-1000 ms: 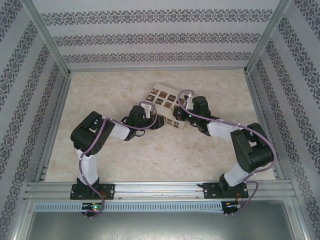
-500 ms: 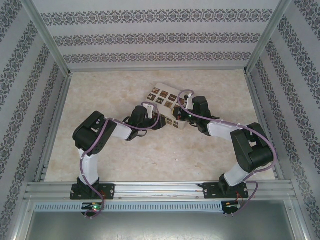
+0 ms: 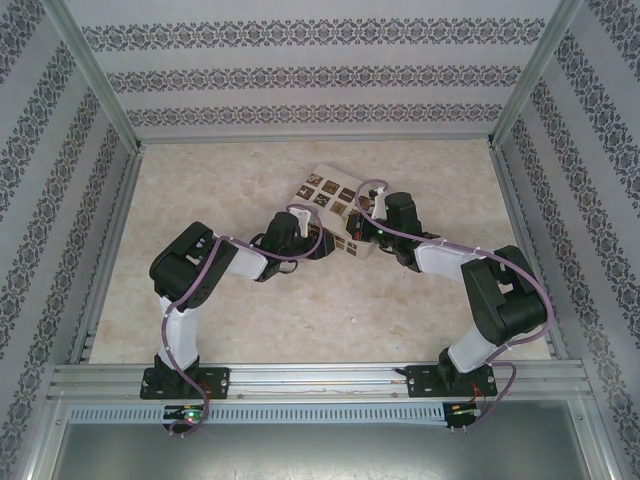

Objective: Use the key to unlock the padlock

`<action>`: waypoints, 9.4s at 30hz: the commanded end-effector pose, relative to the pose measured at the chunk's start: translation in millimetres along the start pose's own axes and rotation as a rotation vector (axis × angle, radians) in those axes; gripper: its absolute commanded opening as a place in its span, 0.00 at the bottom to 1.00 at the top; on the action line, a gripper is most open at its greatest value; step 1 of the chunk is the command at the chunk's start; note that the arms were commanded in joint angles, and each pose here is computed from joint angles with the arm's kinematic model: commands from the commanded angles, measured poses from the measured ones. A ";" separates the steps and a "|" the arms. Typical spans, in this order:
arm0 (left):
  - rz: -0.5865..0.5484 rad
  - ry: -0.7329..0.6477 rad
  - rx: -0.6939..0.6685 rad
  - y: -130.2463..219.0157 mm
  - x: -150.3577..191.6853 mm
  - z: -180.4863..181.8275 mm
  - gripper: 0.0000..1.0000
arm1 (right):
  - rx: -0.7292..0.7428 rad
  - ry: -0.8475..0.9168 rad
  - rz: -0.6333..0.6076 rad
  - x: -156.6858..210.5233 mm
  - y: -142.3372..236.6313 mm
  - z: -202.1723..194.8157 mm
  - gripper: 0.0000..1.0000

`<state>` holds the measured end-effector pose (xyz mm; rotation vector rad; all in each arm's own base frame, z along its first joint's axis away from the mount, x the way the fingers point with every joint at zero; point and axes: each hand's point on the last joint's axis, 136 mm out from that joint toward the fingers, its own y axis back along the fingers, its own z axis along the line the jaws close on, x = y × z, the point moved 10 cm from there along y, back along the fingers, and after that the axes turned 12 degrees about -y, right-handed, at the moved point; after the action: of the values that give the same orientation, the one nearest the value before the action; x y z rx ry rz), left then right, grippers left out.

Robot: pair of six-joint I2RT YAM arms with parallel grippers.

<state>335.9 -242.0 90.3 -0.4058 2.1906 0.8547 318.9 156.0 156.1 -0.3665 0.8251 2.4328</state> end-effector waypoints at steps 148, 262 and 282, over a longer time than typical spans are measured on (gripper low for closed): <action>-0.017 0.192 0.130 14.5 -46.9 -52.3 0.26 | 0.068 0.538 -0.270 97.9 20.1 -29.3 0.00; 0.031 0.236 0.174 16.1 -51.1 -60.8 0.26 | -0.180 0.580 -0.376 55.1 1.7 -16.1 0.00; 0.037 0.241 0.205 23.4 -51.8 -65.7 0.26 | -0.302 0.571 -0.303 46.0 2.4 -12.5 0.00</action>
<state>337.7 -256.2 143.9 -0.4901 2.4730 0.8041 270.6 154.6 102.9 -1.1386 0.7443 2.1738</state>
